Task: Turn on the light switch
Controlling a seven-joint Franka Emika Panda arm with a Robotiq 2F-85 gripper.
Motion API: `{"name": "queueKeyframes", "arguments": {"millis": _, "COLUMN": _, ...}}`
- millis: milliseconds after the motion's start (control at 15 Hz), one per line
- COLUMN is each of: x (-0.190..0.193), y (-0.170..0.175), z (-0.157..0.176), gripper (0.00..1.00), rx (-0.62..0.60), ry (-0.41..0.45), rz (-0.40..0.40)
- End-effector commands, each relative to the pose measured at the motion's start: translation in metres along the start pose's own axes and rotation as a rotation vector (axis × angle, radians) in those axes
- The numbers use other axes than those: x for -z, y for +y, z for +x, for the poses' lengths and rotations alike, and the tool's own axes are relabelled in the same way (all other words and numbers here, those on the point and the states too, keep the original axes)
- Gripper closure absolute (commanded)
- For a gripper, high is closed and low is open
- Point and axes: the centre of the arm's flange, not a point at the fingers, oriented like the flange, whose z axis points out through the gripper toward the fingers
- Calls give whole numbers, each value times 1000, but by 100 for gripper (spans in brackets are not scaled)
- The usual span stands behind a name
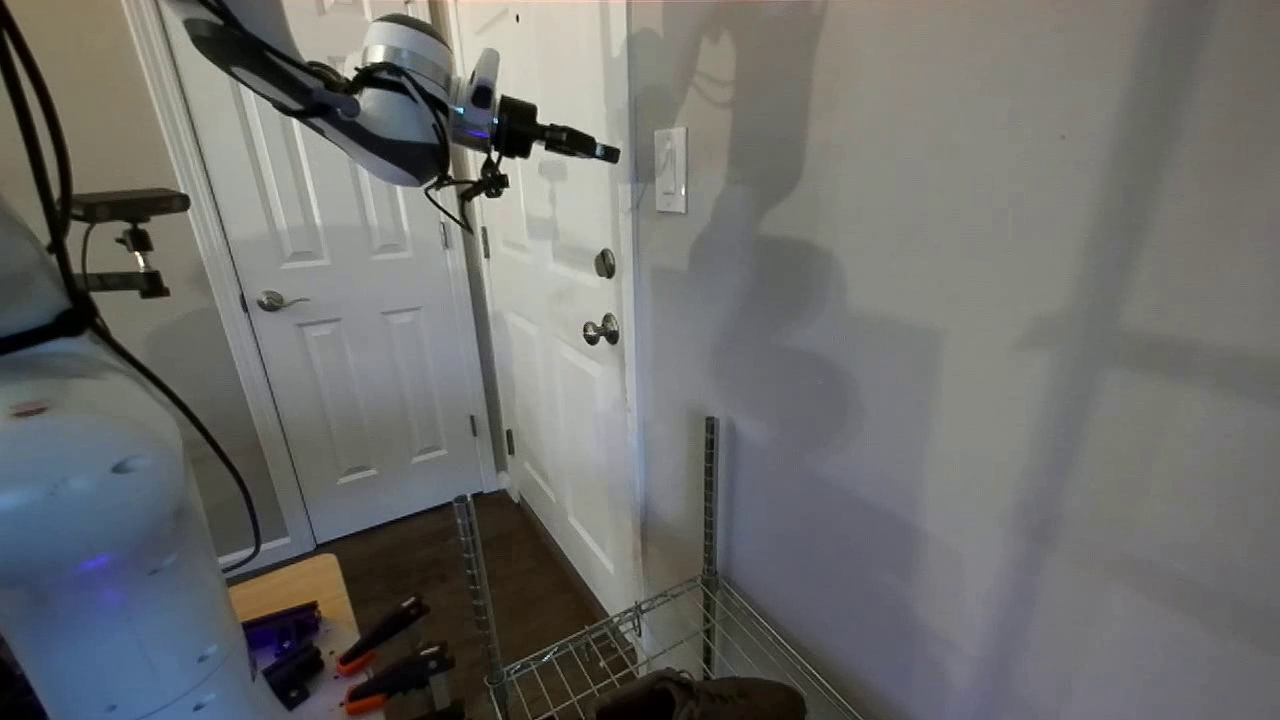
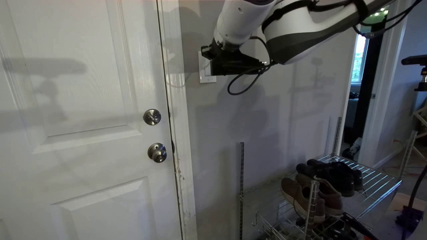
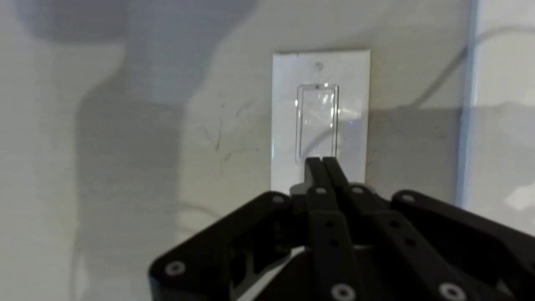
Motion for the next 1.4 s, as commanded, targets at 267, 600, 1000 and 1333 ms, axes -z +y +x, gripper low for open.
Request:
{"name": "queueKeyframes", "arguments": {"millis": 267, "x": -29, "y": 7, "z": 10, "gripper": 97, "rx": -37, "ry": 32, "rz": -54}}
{"name": "queueKeyframes", "arguments": {"millis": 600, "x": -41, "y": 1, "z": 9, "gripper": 95, "rx": -32, "ry": 21, "rz": -51}}
{"name": "queueKeyframes", "arguments": {"millis": 1000, "x": -50, "y": -9, "z": 6, "gripper": 96, "rx": -36, "ry": 6, "rz": -43}}
{"name": "queueKeyframes", "arguments": {"millis": 1333, "x": -58, "y": -14, "z": 11, "gripper": 96, "rx": -40, "ry": 14, "rz": -43}}
